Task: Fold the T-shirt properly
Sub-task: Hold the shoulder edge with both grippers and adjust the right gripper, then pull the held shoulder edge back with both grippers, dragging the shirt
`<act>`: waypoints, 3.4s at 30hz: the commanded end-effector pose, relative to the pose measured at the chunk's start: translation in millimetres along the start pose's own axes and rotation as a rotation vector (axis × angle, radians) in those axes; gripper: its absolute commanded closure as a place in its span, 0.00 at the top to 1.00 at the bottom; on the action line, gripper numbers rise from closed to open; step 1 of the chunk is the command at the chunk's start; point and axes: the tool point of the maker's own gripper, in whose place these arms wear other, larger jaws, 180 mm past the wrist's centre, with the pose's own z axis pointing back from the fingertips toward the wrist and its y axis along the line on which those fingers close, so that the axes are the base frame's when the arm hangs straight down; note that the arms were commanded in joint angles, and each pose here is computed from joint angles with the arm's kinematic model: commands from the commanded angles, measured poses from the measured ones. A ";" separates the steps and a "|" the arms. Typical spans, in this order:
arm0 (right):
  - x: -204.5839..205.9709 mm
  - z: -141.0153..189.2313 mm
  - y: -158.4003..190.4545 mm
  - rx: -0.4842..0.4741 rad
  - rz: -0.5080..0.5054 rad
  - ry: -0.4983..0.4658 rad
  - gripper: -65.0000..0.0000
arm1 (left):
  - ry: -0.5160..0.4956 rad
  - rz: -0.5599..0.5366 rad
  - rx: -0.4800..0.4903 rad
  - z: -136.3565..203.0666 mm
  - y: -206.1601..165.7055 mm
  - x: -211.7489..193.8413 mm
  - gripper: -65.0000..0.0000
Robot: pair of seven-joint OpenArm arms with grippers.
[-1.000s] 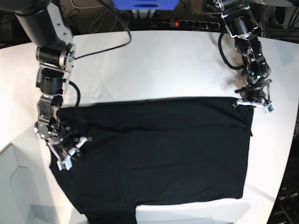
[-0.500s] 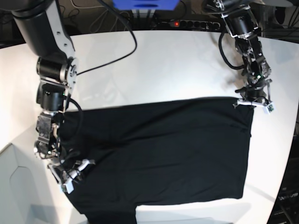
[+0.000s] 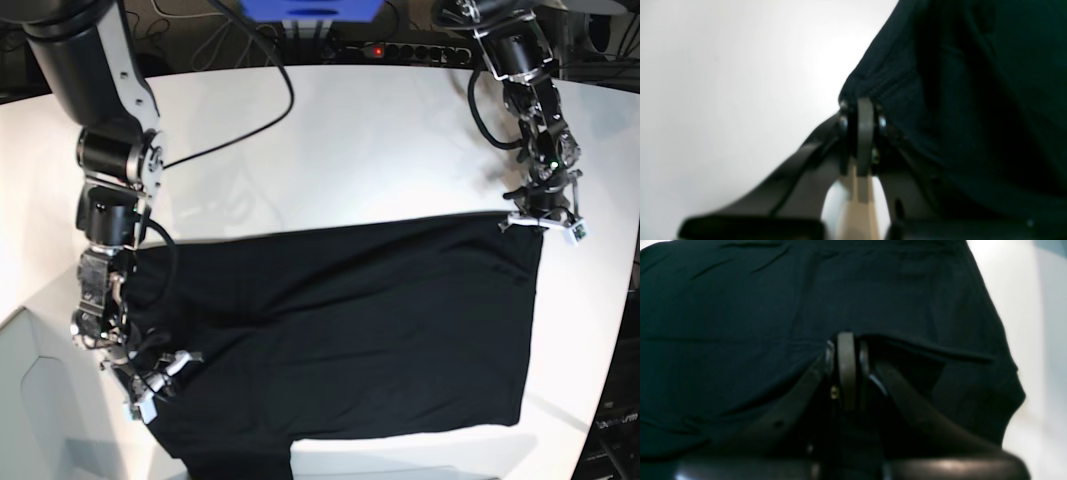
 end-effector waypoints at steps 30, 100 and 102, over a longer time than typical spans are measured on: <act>-102.2 129.9 -112.2 -0.337 0.024 0.086 0.61 | -0.108 0.008 0.018 13.5 5.5 42.4 0.39; -204.5 244.5 -92.2 -0.447 0.104 0.249 0.00 | -0.118 -0.028 0.069 73.2 34.8 9.8 0.00; -210.9 252.9 -89.2 -0.447 0.118 0.269 0.00 | -0.109 -0.033 0.069 83.6 34.5 1.0 0.00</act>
